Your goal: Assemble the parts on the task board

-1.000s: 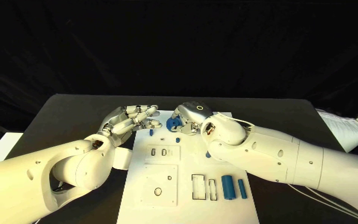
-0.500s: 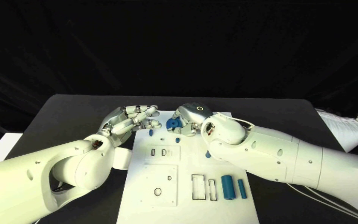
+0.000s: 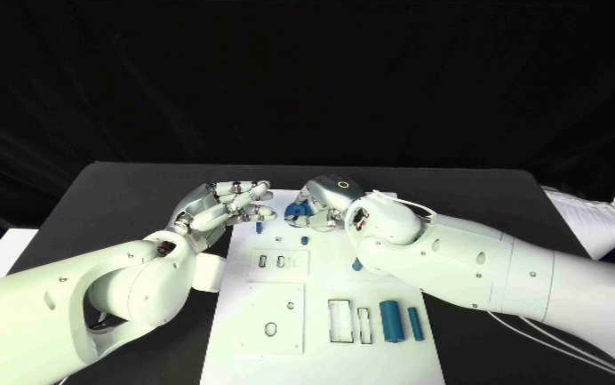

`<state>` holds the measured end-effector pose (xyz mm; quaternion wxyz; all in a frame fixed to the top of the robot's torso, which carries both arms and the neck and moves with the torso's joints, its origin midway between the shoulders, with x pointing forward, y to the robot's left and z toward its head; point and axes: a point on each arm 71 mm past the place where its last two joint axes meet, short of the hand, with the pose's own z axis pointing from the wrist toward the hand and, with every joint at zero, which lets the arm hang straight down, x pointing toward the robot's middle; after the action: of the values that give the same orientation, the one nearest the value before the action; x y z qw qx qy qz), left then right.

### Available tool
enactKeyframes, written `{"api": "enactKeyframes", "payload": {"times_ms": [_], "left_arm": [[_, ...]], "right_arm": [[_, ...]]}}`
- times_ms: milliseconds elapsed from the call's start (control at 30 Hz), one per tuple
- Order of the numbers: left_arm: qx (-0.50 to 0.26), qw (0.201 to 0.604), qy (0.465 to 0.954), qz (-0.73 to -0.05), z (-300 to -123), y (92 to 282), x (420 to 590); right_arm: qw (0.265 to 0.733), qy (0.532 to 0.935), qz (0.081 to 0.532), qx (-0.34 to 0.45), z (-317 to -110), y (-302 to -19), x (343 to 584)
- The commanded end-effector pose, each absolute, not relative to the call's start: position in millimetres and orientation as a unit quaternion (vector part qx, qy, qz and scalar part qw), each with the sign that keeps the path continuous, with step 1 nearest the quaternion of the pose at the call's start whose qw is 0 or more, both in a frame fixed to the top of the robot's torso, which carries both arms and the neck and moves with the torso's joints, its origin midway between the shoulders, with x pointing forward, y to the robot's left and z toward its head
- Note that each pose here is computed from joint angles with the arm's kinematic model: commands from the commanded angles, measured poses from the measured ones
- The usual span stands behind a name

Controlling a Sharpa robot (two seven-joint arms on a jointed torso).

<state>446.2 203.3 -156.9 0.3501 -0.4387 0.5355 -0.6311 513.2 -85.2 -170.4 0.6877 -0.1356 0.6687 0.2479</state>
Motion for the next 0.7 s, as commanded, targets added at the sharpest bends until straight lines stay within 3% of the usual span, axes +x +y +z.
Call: {"api": "enactKeyframes", "payload": {"times_ms": [33,433,700], "left_arm": [[-0.434,0.342,0.536,-0.639,-155.6,201.1,445.3],[-0.434,0.342,0.535,-0.638,-155.5,201.9,445.2],[-0.435,0.343,0.535,-0.638,-155.7,202.6,445.7]], "right_arm": [[0.678,0.686,0.228,-0.132,-179.1,-89.7,514.1],[0.690,0.675,0.233,-0.123,-177.0,-95.5,514.7],[0.717,0.633,0.272,-0.106,-168.8,-99.4,510.9]]}}
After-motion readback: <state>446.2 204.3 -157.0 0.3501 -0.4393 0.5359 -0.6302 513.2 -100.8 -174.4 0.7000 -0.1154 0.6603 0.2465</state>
